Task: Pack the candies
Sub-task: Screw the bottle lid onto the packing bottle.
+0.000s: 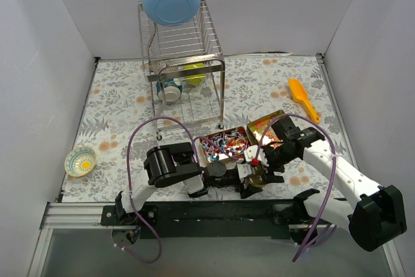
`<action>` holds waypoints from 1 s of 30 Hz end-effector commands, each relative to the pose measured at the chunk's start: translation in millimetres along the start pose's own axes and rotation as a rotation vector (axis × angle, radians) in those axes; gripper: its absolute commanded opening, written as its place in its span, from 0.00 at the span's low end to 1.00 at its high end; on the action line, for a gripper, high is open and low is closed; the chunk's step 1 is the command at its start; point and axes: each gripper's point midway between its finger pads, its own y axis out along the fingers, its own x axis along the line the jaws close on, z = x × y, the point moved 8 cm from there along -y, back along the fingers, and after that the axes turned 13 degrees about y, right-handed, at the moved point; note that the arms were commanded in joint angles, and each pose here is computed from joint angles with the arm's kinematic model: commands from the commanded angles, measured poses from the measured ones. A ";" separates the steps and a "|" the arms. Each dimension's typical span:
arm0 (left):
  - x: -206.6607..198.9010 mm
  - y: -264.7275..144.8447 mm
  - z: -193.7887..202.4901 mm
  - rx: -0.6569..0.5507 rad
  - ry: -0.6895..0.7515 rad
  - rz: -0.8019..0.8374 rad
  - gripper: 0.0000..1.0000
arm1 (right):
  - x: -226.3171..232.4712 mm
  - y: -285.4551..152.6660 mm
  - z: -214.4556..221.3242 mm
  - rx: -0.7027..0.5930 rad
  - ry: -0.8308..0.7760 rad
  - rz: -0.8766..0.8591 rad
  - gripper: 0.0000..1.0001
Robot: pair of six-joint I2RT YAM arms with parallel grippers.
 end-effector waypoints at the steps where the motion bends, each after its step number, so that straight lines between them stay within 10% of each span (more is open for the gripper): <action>1: 21.6 -15.0 20.2 0.011 -0.025 -0.163 0.00 | 32.8 2.6 37.4 0.232 0.181 -0.171 0.96; 13: 29.8 -19.2 25.1 0.016 -0.038 -0.168 0.00 | 44.5 -18.9 31.4 0.257 0.147 -0.139 0.95; 30: 17.7 -35.6 22.6 0.036 -0.053 -0.091 0.00 | -30.9 -9.8 -39.1 -0.129 0.132 0.073 0.98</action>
